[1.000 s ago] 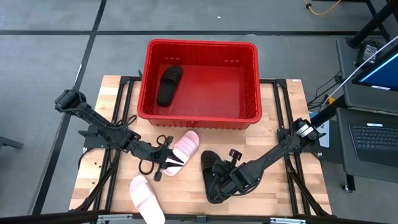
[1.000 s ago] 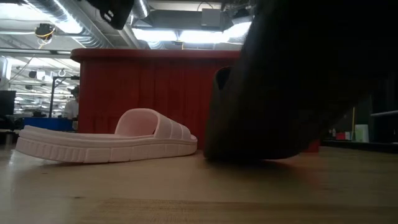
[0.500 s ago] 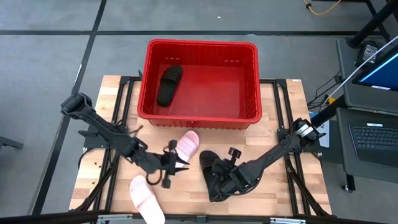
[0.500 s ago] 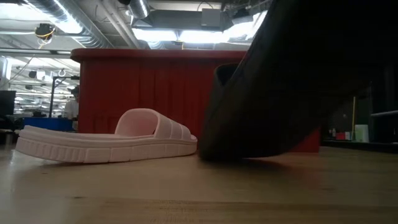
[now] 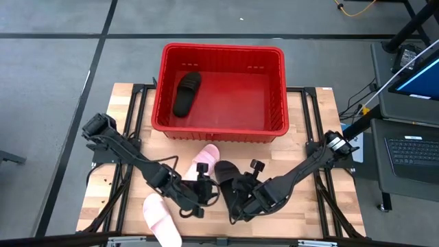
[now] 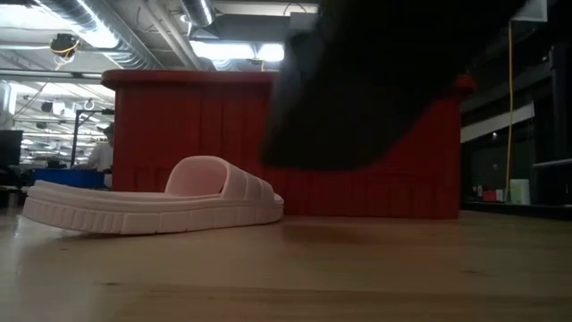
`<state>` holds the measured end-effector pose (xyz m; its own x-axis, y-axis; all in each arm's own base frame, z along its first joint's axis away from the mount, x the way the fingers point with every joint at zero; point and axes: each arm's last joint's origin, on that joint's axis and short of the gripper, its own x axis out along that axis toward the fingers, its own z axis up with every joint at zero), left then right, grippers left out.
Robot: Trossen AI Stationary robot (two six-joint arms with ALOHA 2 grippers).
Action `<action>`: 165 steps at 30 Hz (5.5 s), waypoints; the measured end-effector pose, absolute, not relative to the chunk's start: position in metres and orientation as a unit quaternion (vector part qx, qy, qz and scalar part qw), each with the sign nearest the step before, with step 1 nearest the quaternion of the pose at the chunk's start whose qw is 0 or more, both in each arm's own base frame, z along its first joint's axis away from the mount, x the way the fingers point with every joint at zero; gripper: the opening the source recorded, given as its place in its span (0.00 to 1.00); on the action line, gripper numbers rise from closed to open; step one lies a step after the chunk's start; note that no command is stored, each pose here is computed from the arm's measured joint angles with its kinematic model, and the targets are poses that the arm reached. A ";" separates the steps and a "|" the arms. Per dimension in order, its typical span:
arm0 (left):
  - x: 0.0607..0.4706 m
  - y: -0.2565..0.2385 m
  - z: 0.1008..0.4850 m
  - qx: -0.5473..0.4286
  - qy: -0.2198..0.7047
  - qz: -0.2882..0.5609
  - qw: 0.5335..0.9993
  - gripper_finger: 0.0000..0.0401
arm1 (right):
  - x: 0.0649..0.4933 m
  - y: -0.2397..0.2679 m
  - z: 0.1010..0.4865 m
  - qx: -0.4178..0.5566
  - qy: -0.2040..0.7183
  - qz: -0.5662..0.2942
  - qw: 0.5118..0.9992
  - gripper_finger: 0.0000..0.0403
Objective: Pick and place slides into bin
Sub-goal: Put the black slipper into the red bin
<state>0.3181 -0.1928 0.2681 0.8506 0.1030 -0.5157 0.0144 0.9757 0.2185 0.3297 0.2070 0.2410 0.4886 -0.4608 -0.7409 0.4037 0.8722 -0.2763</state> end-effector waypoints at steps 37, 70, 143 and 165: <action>0.351 -0.161 0.261 0.119 0.298 0.084 0.943 0.34 | 0.336 0.206 0.253 -0.109 0.397 -0.253 0.876 0.03; 0.346 -0.144 0.254 0.205 0.345 0.144 0.904 0.02 | 0.338 0.207 0.254 -0.110 0.392 -0.247 0.879 0.03; 0.335 0.037 0.351 0.310 0.272 0.283 0.866 0.01 | 0.191 0.226 0.241 -0.056 0.311 -0.256 0.913 0.00; 0.321 0.111 0.348 0.300 0.295 0.296 0.857 0.01 | 0.170 0.209 0.284 -0.149 0.273 -0.199 0.929 0.01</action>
